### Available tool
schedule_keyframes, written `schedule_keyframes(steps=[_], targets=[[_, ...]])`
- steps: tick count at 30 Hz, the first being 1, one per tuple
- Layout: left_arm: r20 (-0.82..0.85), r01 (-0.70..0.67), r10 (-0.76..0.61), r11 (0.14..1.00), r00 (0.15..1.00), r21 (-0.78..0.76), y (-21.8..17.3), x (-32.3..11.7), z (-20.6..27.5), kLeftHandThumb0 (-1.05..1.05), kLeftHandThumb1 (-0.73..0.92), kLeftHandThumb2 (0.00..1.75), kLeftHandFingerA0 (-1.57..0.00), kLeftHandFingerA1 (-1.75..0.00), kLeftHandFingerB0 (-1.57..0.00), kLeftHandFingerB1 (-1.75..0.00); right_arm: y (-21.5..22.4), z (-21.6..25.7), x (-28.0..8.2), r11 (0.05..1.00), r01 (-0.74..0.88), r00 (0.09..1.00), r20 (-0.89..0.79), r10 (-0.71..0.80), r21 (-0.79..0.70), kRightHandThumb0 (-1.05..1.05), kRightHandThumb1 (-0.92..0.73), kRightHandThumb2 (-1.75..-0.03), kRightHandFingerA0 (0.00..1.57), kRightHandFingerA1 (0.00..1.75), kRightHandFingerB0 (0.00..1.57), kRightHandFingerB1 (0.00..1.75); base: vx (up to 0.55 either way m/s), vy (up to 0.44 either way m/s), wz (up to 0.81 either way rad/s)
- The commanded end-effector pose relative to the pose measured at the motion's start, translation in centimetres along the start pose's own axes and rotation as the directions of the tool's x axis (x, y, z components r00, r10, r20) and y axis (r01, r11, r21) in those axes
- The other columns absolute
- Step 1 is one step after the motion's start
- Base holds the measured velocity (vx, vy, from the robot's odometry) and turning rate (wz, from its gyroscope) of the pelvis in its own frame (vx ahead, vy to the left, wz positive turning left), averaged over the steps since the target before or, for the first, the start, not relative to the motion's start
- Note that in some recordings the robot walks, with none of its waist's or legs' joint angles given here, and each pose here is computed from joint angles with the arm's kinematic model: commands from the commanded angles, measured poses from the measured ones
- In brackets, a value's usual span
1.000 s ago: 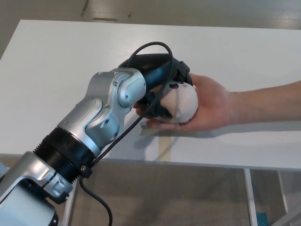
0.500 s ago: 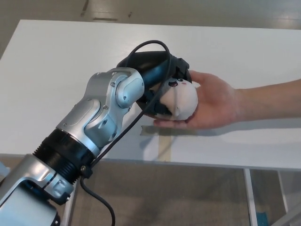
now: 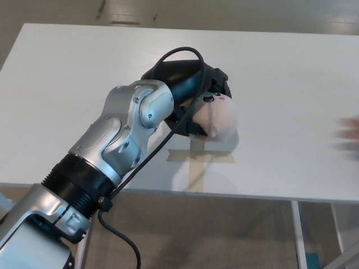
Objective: Use the left hand to take the pink dumpling toy on a person's hand and put it on the desk.
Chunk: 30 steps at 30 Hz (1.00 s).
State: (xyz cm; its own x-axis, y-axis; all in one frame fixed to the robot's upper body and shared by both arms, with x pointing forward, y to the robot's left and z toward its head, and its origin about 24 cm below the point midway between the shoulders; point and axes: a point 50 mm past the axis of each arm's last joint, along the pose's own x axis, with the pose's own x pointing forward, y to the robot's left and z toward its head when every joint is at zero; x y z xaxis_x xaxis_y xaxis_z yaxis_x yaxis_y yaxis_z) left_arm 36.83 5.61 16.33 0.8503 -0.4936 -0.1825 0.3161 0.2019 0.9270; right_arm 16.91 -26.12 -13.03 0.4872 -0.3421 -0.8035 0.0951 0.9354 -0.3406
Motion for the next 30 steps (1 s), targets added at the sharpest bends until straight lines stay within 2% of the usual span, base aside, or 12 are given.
schedule_keyframes(steps=[1, 11, 13, 14, 15, 16, 17, 20, 22, 25, 29, 30], targets=[[-0.001, 0.011, -0.011, 1.0, 1.0, 0.011, 0.0, 0.0, -0.1, -0.21, 0.79, 0.64, -0.67, -1.59, -0.88, -0.58, -0.3, -0.2, 0.0, 1.0, -0.001, 1.0, -0.01, 0.001, 0.01, -0.22, -0.72, -0.61, 0.66, 0.45, 0.54, 0.41, 0.0, 0.0, 0.0], [0.002, 0.008, -0.008, 1.0, 1.0, 0.013, 0.2, 0.0, -0.2, -0.21, 0.79, 0.64, -0.68, -1.58, -0.87, -0.66, -0.2, -0.2, 0.0, 1.0, -0.004, 1.0, -0.009, 0.004, 0.022, -0.22, -0.72, -0.61, 0.66, 0.45, 0.53, 0.41, 0.0, 0.0, 0.0], [0.009, -0.008, 0.008, 1.0, 1.0, 0.021, 0.8, -0.1, -0.1, -0.21, 0.79, 0.63, -0.68, -1.58, -0.84, -0.75, -0.2, -0.1, 0.0, 1.0, -0.004, 1.0, -0.006, 0.004, 0.017, -0.22, -0.72, -0.61, 0.66, 0.45, 0.53, 0.41, 0.0, 0.0, 0.0], [0.022, -0.032, 0.031, 0.999, 0.999, 0.02, 1.9, -0.4, 0.0, -0.22, 0.78, 0.64, -0.68, -1.58, -0.78, -0.94, -0.2, -0.1, 0.0, 1.0, -0.005, 1.0, -0.005, 0.005, 0.016, -0.22, -0.72, -0.61, 0.66, 0.45, 0.54, 0.42, 0.0, 0.0, 0.0], [0.032, -0.048, 0.047, 0.999, 0.998, 0.019, 2.7, -0.6, 0.0, -0.22, 0.78, 0.64, -0.68, -1.58, -0.78, -0.94, -0.2, 0.0, 0.0, 1.0, -0.005, 1.0, -0.004, 0.005, 0.015, -0.22, -0.72, -0.61, 0.66, 0.45, 0.54, 0.42, 0.0, 0.0, 0.0], [0.056, -0.09, 0.089, 0.996, 0.994, 0.011, 4.1, -1.1, 0.2, -0.23, 0.78, 0.64, -0.68, -1.58, -0.86, -0.57, -0.2, 0.0, 0.0, 1.0, -0.004, 1.0, -0.004, 0.004, 0.012, -0.22, -0.72, -0.61, 0.66, 0.45, 0.54, 0.41, 0.0, 0.0, 0.0], [0.09, -0.16, 0.159, 0.987, 0.983, -0.001, 6.1, -2.1, 0.3, -0.25, 0.78, 0.64, -0.68, -1.58, -0.84, -0.54, -0.3, 0.0, 0.0, 1.0, -0.001, 1.0, -0.005, 0.002, 0.008, -0.22, -0.72, -0.61, 0.66, 0.45, 0.54, 0.41, 0.0, 0.0, 0.0], [0.111, -0.216, 0.215, 0.976, 0.97, -0.007, 7.7, -3.0, 0.3, -0.39, 0.69, 0.73, -0.75, -1.44, -0.8, -0.59, -0.4, -0.1, 0.0, 1.0, 0.0, 1.0, -0.007, 0.0, 0.009, -0.22, -0.72, -0.61, 0.67, 0.45, 0.55, 0.42, 0.0, 0.0, 0.0], [0.119, -0.236, 0.236, 0.972, 0.965, -0.01, 8.4, -3.5, 0.1, -0.26, 0.78, 0.65, -0.69, -1.56, -0.85, -0.57, -0.4, -0.2, 0.0, 1.0, -0.001, 1.0, -0.008, 0.001, 0.013, -0.22, -0.72, -0.61, 0.67, 0.46, 0.55, 0.42, 0.0, 0.0, 0.0], [0.127, -0.296, 0.298, 0.955, 0.946, -0.031, 10.7, -5.0, -1.1, -0.37, 0.69, 0.76, -0.74, -1.39, -0.78, -0.61, -0.3, -0.5, 0.0, 1.0, -0.003, 1.0, -0.017, 0.003, 0.011, -0.22, -0.72, -0.61, 0.67, 0.45, 0.54, 0.42, 0.0, 0.0, 0.0], [0.107, -0.343, 0.345, 0.939, 0.932, -0.04, 12.5, -7.1, -2.5, -0.26, 0.78, 0.64, -0.77, -1.24, -0.77, -0.5, -0.4, -0.6, 0.0, 1.0, 0.003, 1.0, -0.021, -0.003, -0.006, -0.22, -0.71, -0.61, 0.67, 0.45, 0.56, 0.42, 0.0, 0.0, 0.0], [0.104, -0.349, 0.352, 0.936, 0.93, -0.044, 12.8, -7.5, -3.0, -0.26, 0.78, 0.64, -0.79, -1.2, -0.85, -0.62, -0.4, -0.7, 0.0, 1.0, 0.003, 1.0, -0.023, -0.003, -0.011, -0.22, -0.71, -0.61, 0.68, 0.46, 0.56, 0.42, 0.0, 0.0, 0.0]])
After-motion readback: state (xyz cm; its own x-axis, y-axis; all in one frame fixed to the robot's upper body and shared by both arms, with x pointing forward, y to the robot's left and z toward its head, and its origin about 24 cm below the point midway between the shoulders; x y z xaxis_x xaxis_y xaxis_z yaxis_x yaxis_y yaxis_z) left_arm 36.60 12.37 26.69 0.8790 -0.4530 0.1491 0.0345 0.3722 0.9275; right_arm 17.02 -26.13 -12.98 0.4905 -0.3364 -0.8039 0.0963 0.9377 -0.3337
